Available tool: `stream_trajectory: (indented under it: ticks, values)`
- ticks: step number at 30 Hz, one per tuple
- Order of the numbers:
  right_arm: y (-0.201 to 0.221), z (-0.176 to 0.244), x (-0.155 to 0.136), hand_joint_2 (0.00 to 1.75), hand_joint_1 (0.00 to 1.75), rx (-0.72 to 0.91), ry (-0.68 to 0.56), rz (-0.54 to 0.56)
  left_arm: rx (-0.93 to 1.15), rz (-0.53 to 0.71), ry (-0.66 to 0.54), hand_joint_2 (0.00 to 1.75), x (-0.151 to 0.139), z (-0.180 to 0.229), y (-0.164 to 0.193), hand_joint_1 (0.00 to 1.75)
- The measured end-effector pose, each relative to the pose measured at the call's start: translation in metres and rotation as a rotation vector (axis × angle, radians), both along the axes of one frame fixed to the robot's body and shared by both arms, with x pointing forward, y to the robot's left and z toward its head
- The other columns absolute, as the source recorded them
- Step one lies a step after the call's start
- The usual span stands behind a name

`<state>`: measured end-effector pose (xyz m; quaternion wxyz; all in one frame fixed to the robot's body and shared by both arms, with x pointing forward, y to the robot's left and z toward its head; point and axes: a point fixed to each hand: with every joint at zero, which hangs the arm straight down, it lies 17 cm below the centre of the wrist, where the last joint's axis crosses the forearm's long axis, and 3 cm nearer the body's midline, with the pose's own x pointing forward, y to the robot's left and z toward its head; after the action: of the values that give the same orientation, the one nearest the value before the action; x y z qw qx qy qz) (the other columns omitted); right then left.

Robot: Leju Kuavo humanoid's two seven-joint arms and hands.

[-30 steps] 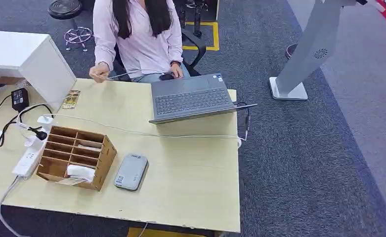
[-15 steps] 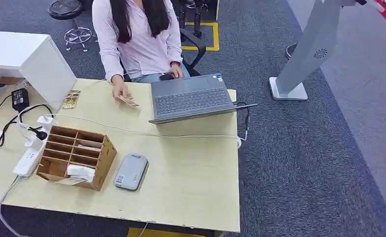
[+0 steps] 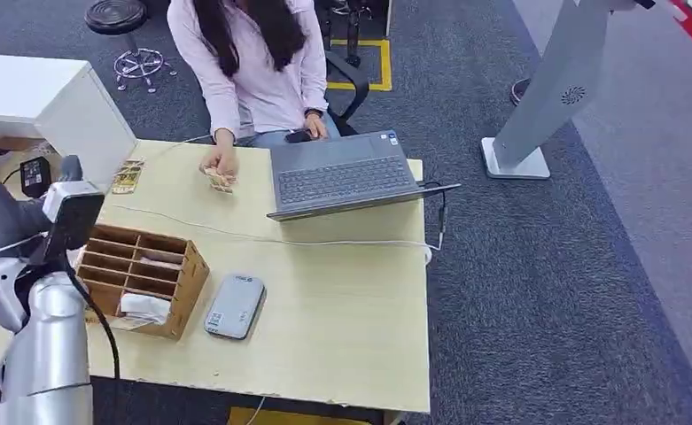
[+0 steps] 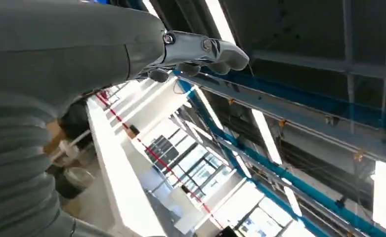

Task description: Pass the card to the sensor for recognition and then transmit it.

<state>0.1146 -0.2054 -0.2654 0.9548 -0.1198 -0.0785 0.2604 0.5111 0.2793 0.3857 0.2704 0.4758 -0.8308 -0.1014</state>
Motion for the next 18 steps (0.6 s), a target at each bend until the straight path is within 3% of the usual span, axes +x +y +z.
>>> stream_trajectory:
  ticks: [8, 18]
  values:
    - [0.003, 0.001, 0.004, 1.75, 0.00, 0.004, -0.002, 0.012, 0.168, -0.026, -0.004, 1.75, 0.023, 0.031, -0.066, 0.00]
    - [0.003, 0.001, 0.004, 1.75, 0.00, 0.002, -0.001, 0.012, 0.258, -0.007, 0.025, 1.75, 0.033, 0.030, -0.087, 0.00]
